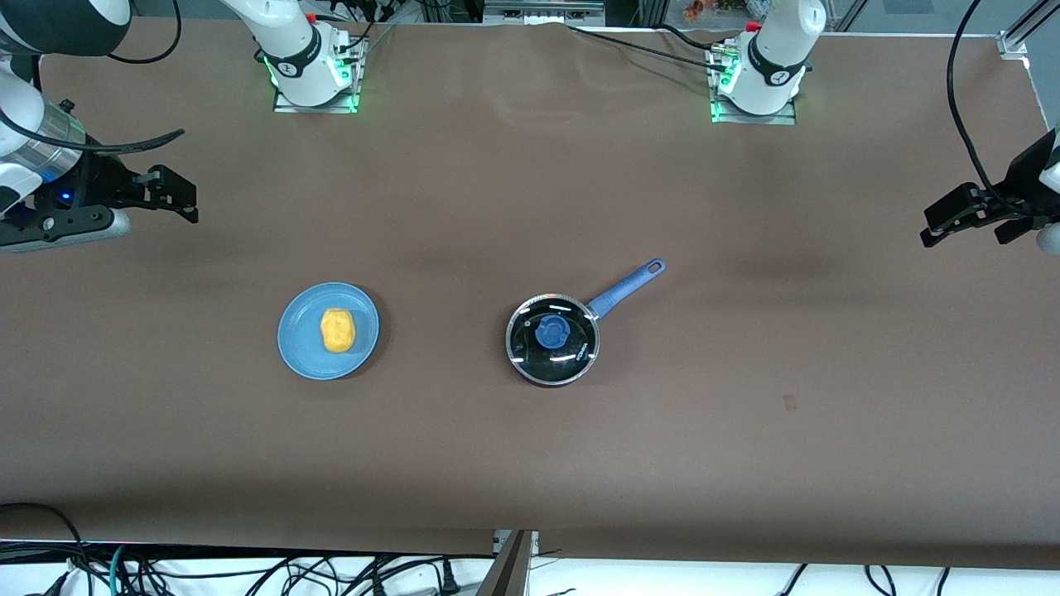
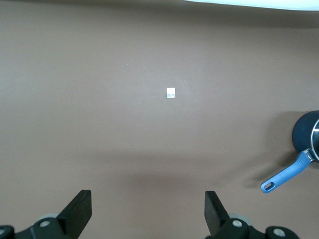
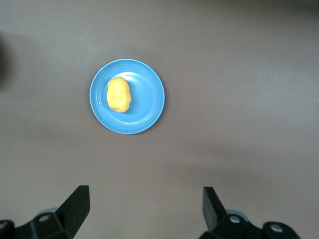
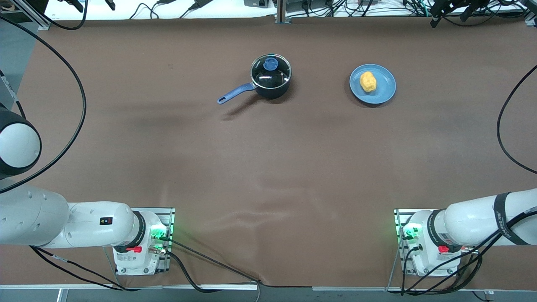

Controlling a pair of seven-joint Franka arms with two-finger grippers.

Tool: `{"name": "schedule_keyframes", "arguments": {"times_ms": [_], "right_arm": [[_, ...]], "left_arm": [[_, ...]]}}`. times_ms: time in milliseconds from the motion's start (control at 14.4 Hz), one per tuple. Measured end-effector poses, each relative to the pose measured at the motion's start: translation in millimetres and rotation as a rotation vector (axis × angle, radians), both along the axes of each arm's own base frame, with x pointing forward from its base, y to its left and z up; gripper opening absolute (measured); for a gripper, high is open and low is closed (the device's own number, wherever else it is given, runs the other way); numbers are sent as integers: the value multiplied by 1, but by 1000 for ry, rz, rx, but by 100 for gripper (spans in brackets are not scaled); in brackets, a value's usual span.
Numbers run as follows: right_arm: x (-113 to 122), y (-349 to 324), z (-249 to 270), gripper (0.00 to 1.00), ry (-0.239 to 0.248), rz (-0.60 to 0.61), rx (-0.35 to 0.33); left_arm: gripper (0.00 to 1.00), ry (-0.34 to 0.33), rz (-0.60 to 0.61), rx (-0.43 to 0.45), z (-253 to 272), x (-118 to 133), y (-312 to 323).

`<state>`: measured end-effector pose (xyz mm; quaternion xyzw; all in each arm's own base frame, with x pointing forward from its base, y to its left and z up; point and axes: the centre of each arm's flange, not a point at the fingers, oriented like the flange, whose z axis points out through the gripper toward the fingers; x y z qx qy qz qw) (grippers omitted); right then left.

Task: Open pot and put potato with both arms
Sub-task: 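Move the left gripper toward the glass-lidded saucepan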

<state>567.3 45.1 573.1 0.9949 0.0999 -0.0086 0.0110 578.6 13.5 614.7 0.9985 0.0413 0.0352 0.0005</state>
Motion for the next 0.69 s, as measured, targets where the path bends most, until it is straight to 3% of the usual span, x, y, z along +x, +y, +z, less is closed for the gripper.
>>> {"name": "schedule_keyframes", "arguments": {"times_ms": [416, 693], "right_arm": [[0, 0, 0, 100, 0, 0, 0], [0, 0, 0, 100, 0, -1, 0]], "left_arm": [[100, 0, -5, 0, 1, 1, -1], [100, 36, 72, -12, -20, 11, -27]]}}
